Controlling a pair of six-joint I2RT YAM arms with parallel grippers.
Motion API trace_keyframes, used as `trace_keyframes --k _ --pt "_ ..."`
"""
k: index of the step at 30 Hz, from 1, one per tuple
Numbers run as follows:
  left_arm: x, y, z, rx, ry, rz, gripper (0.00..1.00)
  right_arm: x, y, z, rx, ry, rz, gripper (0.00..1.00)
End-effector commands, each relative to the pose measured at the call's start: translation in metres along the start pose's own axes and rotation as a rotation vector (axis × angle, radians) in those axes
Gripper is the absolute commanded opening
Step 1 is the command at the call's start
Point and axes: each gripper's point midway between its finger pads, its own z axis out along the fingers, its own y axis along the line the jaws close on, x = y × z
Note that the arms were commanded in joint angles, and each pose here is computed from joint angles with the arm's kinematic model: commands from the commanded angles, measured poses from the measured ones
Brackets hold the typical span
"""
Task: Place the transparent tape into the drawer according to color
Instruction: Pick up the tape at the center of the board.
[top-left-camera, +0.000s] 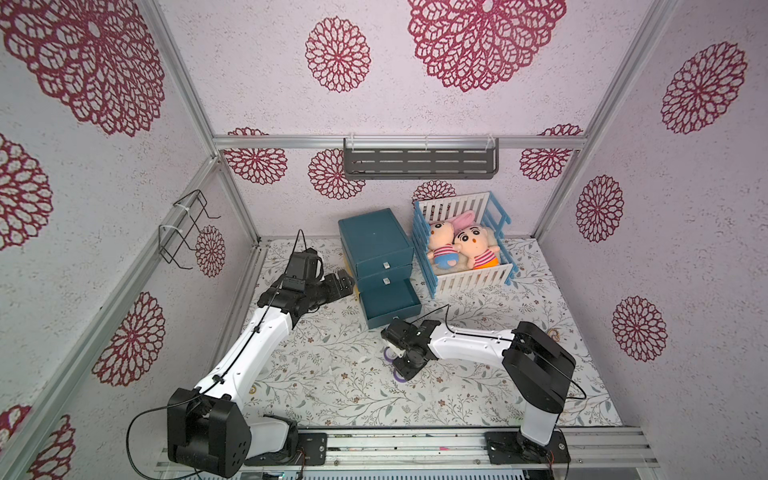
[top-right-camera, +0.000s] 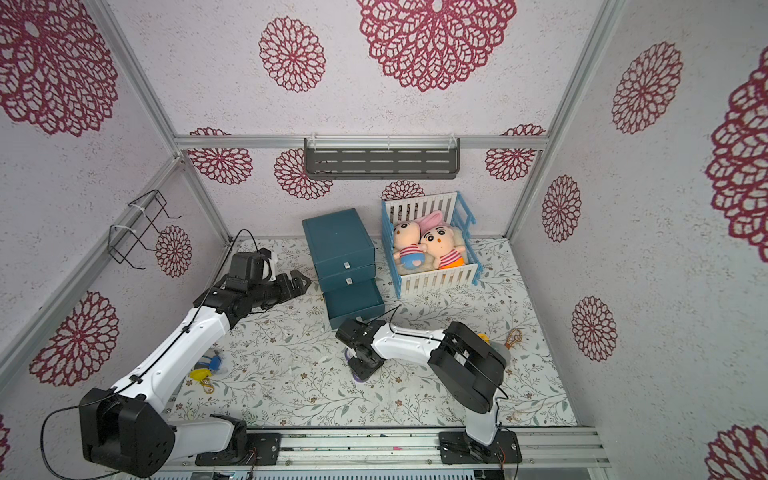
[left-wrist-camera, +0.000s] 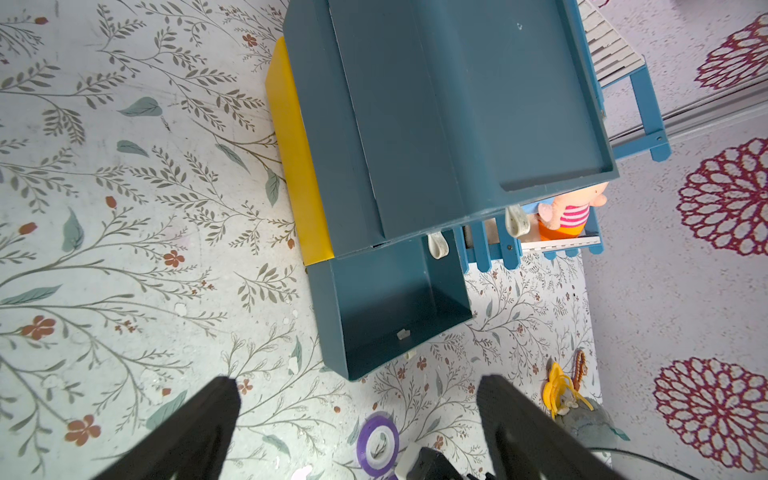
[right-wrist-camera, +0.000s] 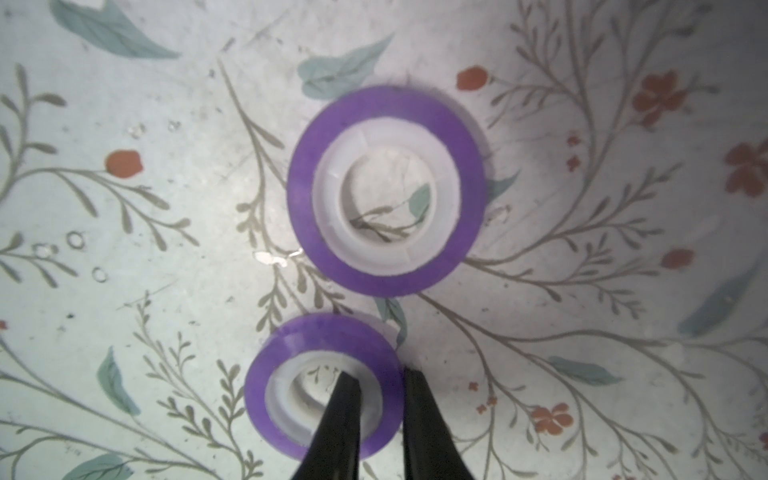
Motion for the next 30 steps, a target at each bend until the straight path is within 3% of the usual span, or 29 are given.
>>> trace_keyframes --k 1,30 --pt "-0.015 -0.008 -0.008 0.028 -0.045 0.018 0.97 0.01 -0.01 0.003 0.037 0.04 0.017 0.0" --pt "-0.01 -0.009 -0.007 0.047 -0.032 0.005 0.97 -0.052 -0.067 -0.087 0.012 -0.245 0.217 0.0"
